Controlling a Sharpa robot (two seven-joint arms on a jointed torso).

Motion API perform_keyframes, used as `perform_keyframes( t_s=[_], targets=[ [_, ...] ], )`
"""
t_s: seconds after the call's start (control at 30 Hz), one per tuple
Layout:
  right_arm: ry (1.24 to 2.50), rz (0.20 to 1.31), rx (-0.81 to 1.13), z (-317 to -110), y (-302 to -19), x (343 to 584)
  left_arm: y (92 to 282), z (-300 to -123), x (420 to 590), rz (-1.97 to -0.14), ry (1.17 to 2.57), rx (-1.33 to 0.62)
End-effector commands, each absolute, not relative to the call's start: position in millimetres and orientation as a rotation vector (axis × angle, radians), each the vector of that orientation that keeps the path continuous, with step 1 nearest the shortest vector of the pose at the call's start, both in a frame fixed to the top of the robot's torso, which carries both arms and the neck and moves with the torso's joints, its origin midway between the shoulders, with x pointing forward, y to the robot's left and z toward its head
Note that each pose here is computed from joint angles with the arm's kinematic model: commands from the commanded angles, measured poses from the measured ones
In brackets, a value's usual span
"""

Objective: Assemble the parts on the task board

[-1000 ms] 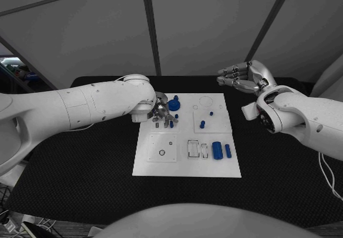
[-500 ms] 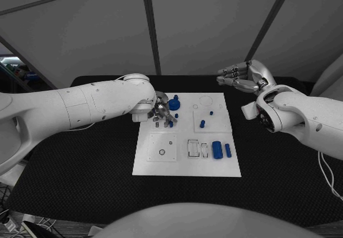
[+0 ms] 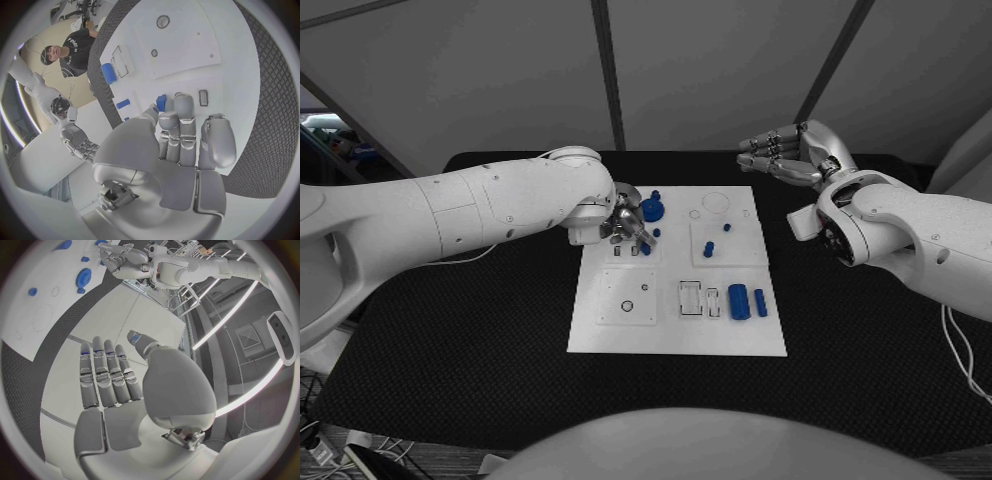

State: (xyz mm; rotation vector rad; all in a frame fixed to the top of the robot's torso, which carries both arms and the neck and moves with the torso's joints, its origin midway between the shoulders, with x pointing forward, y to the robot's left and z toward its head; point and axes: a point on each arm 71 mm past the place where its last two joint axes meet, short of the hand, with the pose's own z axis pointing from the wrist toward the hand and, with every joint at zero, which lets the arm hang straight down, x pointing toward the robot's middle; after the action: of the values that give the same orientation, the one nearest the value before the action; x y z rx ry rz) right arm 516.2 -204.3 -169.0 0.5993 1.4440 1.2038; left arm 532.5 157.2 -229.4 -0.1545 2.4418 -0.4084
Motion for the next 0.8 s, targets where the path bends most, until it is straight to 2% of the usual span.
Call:
perform_keyframes(
  t_s=[0.03, 0.4, 0.67, 0.8],
  targets=[
    [1.450, 1.214, 0.592, -168, -203, 516, 156.5, -230.3, 530.7, -0.449, 2.459, -0.184],
    [1.454, 1.208, 0.595, -169, -204, 518, 166.7, -228.5, 528.5, -0.491, 2.426, -0.292],
    [1.453, 1.202, 0.598, -169, -206, 518, 181.0, -223.9, 524.2, -0.514, 2.336, -0.395],
    [1.453, 1.202, 0.598, -169, -207, 518, 184.5, -220.4, 521.5, -0.521, 2.275, -0.385]
  ],
)
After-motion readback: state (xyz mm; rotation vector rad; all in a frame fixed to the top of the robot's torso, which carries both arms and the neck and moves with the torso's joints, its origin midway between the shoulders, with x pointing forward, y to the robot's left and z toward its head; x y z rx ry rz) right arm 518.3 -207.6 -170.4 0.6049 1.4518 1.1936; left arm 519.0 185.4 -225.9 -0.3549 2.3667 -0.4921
